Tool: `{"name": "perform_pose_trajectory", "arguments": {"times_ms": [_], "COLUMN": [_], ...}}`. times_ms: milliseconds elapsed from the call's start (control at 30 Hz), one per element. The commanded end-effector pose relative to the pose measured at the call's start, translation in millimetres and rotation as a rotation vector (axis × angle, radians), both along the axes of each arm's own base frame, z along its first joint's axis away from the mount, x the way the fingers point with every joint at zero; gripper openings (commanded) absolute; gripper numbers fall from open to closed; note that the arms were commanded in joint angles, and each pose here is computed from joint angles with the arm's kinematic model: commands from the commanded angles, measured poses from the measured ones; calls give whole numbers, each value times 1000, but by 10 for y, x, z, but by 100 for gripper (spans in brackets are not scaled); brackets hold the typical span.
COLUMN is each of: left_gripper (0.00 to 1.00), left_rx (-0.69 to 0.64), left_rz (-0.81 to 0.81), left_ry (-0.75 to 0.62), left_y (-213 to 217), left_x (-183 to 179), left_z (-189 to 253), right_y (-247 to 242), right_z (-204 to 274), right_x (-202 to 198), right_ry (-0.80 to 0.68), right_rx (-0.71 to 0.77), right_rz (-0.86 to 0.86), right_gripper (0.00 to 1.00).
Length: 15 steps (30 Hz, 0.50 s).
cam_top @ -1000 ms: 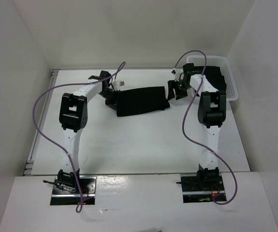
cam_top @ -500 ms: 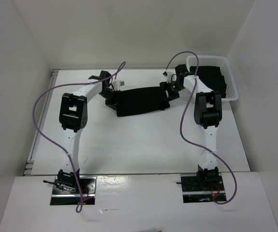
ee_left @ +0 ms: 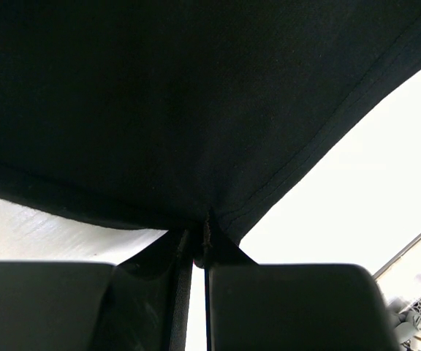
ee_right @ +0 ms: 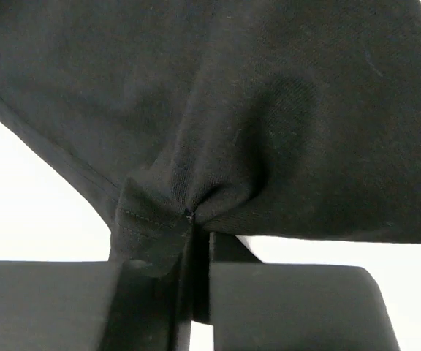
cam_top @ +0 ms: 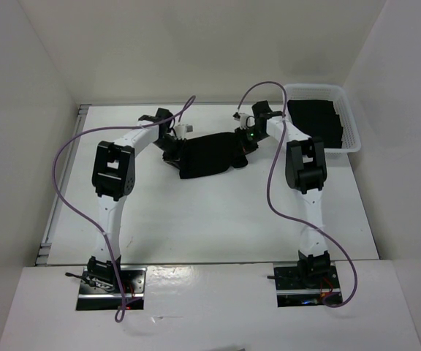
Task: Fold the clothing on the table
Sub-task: Fold the skirt
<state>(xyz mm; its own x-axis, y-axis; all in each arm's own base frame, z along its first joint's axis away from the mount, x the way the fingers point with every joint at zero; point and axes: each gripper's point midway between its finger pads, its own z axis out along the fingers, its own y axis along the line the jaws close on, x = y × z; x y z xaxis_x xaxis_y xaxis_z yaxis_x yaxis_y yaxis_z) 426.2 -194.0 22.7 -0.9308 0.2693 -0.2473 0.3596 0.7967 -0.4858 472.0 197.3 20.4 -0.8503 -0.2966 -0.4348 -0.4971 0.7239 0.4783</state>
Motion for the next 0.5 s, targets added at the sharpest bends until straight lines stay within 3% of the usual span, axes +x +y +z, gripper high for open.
{"name": "perform_pose_trajectory", "arguments": {"times_ms": [0,467], "left_gripper": [11,10], "left_rx": [16,25], "left_rz": [-37,-43], "left_ry": [3,-4], "left_y": [-21,-5], "left_x": [-82,-75], "left_z": [1,-8], "right_y": [32,-401], "right_z": [-177,192], "right_x": [-33,329], "right_ry": [27,-155], "right_rx": [-16,-274], "right_rz": [18,-90], "right_gripper": [1,0]}}
